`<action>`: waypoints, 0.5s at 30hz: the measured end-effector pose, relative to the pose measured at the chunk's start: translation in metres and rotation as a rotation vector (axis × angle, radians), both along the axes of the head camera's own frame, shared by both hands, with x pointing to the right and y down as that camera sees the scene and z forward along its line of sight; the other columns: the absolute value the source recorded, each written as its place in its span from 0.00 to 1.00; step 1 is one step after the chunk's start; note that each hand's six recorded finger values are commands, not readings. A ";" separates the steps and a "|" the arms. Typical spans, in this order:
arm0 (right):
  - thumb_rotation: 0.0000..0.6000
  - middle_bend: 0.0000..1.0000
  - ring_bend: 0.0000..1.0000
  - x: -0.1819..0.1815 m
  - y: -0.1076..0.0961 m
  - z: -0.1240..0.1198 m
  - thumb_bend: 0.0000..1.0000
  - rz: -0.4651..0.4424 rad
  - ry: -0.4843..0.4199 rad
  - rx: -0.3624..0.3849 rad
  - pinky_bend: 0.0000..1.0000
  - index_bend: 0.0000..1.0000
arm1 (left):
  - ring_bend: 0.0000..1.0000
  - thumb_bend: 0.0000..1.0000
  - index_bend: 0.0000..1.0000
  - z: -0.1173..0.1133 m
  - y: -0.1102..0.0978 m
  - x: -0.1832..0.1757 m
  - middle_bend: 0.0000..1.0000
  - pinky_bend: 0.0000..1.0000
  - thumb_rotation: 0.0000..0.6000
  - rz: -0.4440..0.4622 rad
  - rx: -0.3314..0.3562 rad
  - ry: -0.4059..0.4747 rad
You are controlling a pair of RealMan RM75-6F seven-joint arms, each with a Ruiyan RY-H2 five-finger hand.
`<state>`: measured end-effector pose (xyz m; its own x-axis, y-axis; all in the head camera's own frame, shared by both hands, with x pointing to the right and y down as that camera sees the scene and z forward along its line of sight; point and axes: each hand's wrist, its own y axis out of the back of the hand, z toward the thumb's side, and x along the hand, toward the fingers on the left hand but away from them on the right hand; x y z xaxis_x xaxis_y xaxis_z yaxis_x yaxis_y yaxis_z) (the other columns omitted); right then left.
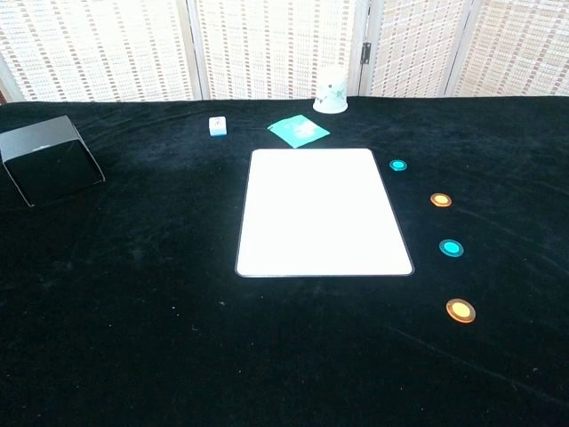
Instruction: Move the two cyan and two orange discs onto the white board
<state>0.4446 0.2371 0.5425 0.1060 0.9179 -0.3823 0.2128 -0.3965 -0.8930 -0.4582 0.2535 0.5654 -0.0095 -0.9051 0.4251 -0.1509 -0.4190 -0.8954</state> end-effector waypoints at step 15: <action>1.00 0.10 0.00 -0.024 -0.010 0.013 0.26 -0.041 0.014 0.010 0.00 0.17 | 0.07 0.40 0.12 0.001 0.003 0.001 0.02 0.00 1.00 0.004 -0.007 0.004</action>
